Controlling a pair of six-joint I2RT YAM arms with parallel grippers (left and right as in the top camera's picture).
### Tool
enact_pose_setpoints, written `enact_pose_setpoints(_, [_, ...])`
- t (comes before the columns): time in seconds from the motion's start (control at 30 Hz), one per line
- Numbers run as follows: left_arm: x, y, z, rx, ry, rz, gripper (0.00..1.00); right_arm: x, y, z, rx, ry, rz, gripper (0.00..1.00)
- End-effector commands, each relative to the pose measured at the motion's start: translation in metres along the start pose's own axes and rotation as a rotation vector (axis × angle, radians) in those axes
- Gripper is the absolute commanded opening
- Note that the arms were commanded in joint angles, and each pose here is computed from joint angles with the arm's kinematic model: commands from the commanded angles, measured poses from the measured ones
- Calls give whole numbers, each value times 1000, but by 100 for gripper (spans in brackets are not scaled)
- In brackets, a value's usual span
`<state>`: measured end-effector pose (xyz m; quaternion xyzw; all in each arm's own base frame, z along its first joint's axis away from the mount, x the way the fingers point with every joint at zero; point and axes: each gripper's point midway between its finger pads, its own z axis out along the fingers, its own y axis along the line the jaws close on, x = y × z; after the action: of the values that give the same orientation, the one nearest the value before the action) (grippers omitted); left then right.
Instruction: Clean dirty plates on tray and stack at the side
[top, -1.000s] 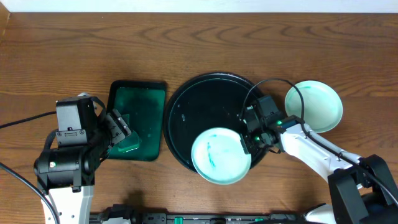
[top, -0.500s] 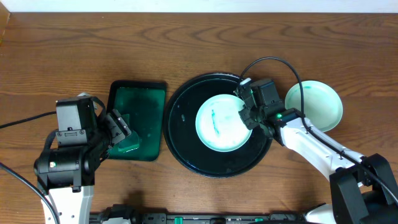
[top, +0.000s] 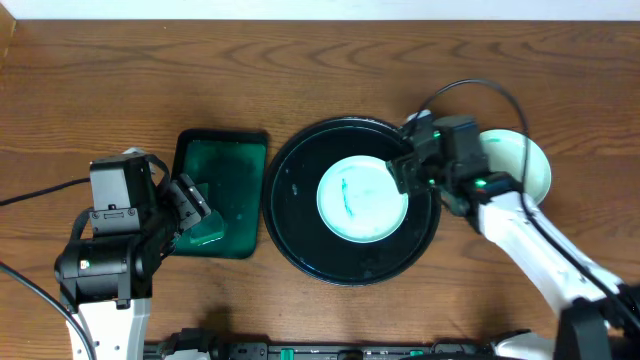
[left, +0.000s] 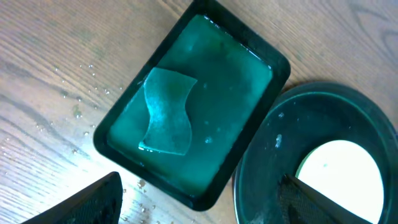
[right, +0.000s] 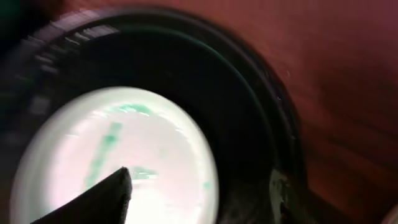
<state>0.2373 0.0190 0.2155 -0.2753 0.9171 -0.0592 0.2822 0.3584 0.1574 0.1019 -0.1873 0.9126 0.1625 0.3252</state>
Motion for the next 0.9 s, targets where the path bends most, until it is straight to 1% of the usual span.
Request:
enact_pose_setpoints(0.0, [-3, -9, -5, 44, 2, -34, 80, -7, 28, -15, -173, -6, 64, 70])
enact_pose_setpoints(0.07, [-2, -12, 0, 50, 19, -27, 79, 8, 29, -14, -174, 54, 83, 69])
enact_pose_setpoints(0.13, [1, -11, 9, 29, 53, 23, 69, 21, 28, -15, -167, 107, 101, 67])
enact_pose_setpoints(0.23, [11, 3, 33, -76, 135, 43, 68, 31, 25, -15, -145, 147, 112, 64])
enact_pose_setpoints(0.3, [17, 19, 52, -176, 189, 48, 68, 32, 24, -15, -139, 150, 113, 61])
enact_pose_setpoints(0.37, [22, 37, 71, -291, 229, 22, 68, 32, 24, -15, -140, 150, 113, 59])
enact_pose_setpoints(0.5, [32, 46, 112, -377, 334, 20, 64, 32, 24, -15, -140, 150, 113, 56])
enact_pose_setpoints(0.53, [34, 47, 123, -390, 355, 23, 62, 32, 24, -15, -140, 150, 113, 56])
enact_pose_setpoints(0.57, [37, 48, 134, -400, 375, 24, 57, 32, 24, -15, -140, 150, 113, 55])
enact_pose_setpoints(0.63, [42, 50, 155, -420, 410, 28, 50, 32, 24, -15, -140, 150, 113, 54])
enact_pose_setpoints(0.77, [52, 56, 187, -447, 457, 33, 46, 35, 24, -16, -139, 162, 117, 50])
enact_pose_setpoints(0.87, [59, 59, 203, -456, 482, 34, 33, 36, 24, -16, -139, 166, 119, 47])
